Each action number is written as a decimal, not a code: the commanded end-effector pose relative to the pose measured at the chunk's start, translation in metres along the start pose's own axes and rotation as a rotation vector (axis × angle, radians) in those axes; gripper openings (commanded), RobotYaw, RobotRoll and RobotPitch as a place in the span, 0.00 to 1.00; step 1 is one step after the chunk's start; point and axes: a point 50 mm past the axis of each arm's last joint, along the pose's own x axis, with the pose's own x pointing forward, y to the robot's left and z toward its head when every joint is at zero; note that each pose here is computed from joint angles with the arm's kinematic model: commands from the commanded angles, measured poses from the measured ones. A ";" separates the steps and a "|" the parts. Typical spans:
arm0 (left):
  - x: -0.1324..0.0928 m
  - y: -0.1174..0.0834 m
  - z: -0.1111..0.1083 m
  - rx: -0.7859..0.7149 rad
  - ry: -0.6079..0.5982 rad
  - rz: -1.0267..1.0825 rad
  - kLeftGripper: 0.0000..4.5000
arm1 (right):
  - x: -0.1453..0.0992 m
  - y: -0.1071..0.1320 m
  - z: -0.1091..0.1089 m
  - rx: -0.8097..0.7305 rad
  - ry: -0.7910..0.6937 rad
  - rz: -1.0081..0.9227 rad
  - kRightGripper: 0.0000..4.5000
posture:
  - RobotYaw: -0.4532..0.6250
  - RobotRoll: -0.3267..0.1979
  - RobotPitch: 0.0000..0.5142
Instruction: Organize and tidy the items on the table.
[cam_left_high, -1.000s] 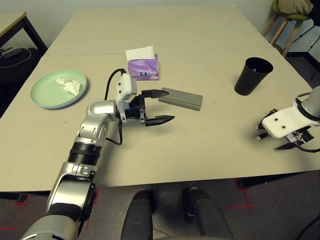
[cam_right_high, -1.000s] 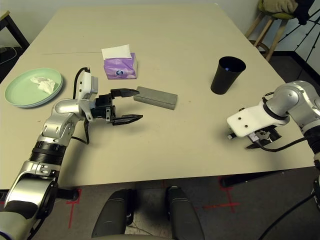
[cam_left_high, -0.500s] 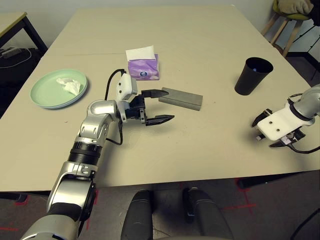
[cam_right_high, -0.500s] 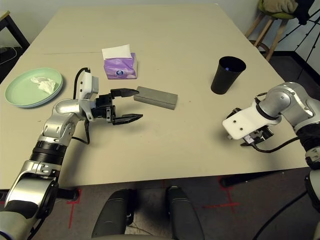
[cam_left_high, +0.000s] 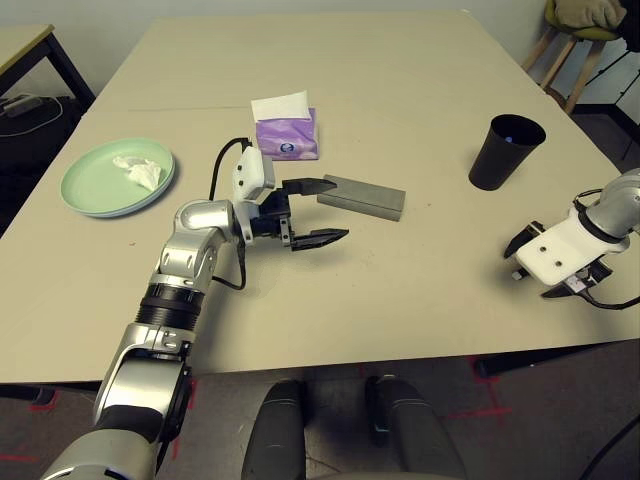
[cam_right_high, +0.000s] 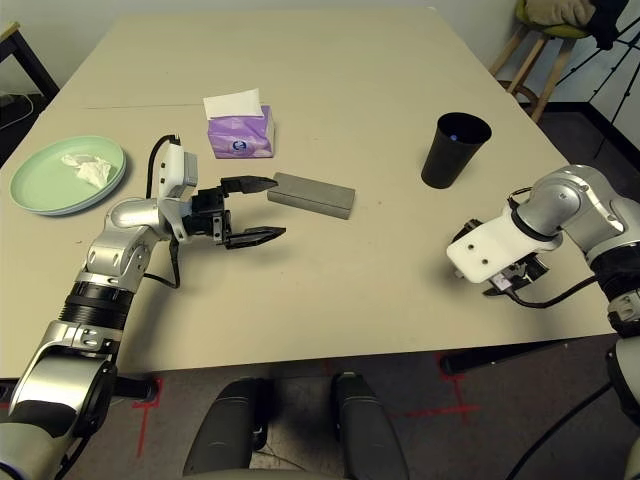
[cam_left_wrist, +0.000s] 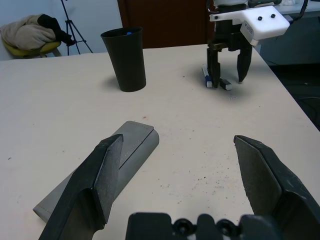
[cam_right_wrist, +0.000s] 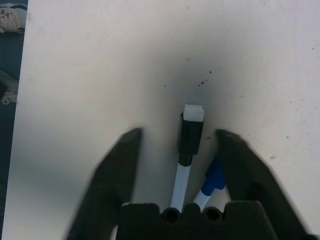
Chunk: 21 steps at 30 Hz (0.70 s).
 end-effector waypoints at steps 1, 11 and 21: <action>0.002 0.000 0.000 0.011 0.014 -0.011 1.00 | 0.001 -0.001 0.000 -0.011 0.010 0.017 0.44 | 0.54 0.62 0.24; 0.001 0.001 0.001 0.010 0.016 -0.005 1.00 | -0.004 -0.007 0.001 0.010 -0.009 0.008 0.08 | 0.54 0.62 0.24; -0.001 0.002 0.002 0.004 0.013 -0.009 1.00 | -0.031 -0.021 0.032 0.316 -0.404 -0.097 0.08 | 0.54 0.62 0.23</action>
